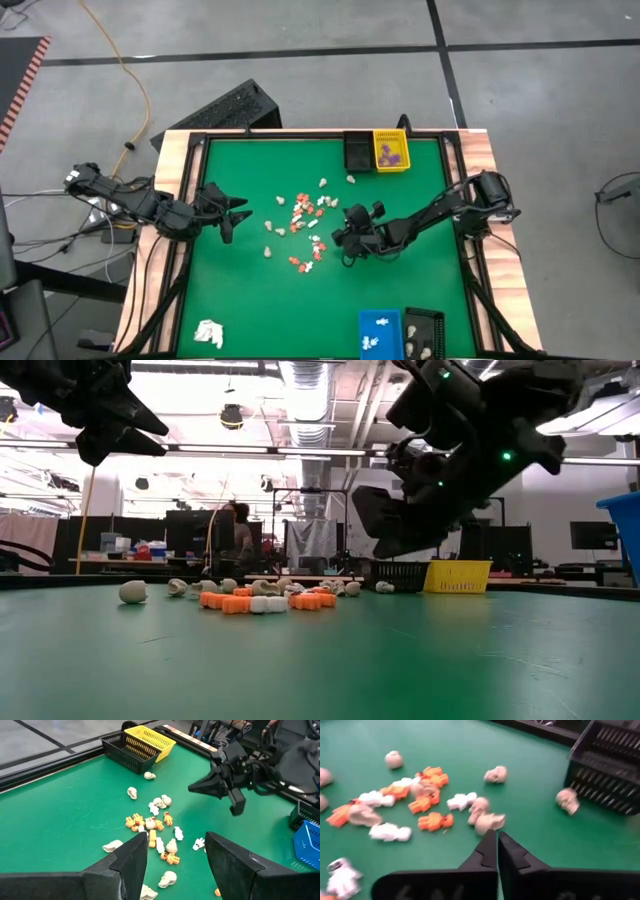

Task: Sort Halloween decoration
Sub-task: Put the white skull toy into the bottom black basket

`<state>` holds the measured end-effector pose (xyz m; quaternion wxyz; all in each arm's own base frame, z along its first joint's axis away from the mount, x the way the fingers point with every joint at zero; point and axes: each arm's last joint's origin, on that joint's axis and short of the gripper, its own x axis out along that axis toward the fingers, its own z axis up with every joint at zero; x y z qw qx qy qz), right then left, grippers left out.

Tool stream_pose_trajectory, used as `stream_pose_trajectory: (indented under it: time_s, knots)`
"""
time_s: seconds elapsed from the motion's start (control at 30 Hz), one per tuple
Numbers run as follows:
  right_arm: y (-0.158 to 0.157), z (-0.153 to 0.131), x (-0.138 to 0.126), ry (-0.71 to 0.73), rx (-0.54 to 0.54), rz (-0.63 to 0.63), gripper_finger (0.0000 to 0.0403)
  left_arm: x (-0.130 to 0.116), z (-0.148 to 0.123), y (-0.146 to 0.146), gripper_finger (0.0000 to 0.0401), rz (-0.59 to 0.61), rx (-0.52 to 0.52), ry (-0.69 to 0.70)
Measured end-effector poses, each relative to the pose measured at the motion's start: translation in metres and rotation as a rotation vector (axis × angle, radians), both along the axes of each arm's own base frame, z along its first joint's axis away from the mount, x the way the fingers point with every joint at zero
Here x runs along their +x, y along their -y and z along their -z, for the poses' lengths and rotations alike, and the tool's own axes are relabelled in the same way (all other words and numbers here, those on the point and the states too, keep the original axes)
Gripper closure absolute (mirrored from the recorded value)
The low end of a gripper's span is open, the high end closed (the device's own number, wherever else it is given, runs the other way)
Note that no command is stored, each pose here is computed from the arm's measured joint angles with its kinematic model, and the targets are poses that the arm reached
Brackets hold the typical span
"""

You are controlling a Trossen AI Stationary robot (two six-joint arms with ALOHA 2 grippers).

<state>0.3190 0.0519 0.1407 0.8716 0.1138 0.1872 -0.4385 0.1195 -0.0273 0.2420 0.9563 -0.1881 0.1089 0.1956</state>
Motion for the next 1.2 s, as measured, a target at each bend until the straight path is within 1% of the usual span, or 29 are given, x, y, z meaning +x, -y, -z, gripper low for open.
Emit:
stream_pose_trajectory:
  time_s: [0.1, 0.2, 0.37, 0.47, 0.57, 0.63, 0.87, 1.0, 1.13, 1.2]
  knots:
    - [0.011, -0.005, 0.001, -0.001, -0.002, 0.019, 0.0335, 0.0, 0.0, 0.0, 0.0212, 0.001, 0.009, -0.002]
    - [0.027, -0.003, 0.004, -0.009, 0.023, 0.052, 0.0277, 0.0, 0.0, 0.0, 0.0212, 0.002, 0.014, -0.004]
    - [0.058, -0.002, 0.004, 0.002, 0.044, 0.15, 0.0176, 0.0, 0.0, 0.0, 0.0212, 0.005, 0.022, -0.008]
    - [0.076, -0.001, 0.004, -0.002, 0.065, 0.186, 0.0145, 0.0, 0.0, 0.0, 0.0212, 0.009, 0.035, -0.012]
    - [0.092, 0.0, 0.004, -0.001, 0.122, 0.19, 0.0139, 0.0, 0.0, 0.0, 0.0212, 0.011, 0.037, -0.013]
    - [0.098, 0.0, 0.003, -0.001, 0.138, 0.195, 0.0139, 0.0, 0.0, 0.0, 0.0212, 0.011, 0.038, -0.014]
    - [0.105, -0.004, 0.006, 0.018, 0.12, 0.176, 0.0142, -0.001, 0.002, 0.0, 0.0212, 0.013, 0.049, -0.036]
    - [0.109, -0.003, 0.005, -0.002, 0.107, 0.179, 0.0142, -0.001, 0.002, 0.0, 0.0212, 0.011, 0.044, -0.034]
    - [0.114, -0.004, 0.007, 0.02, 0.134, 0.161, 0.0142, -0.001, 0.002, 0.0, 0.0212, 0.011, 0.042, -0.033]
    - [0.114, -0.005, 0.007, 0.016, 0.129, 0.158, 0.0142, -0.001, 0.002, 0.0, 0.0212, 0.011, 0.04, -0.032]
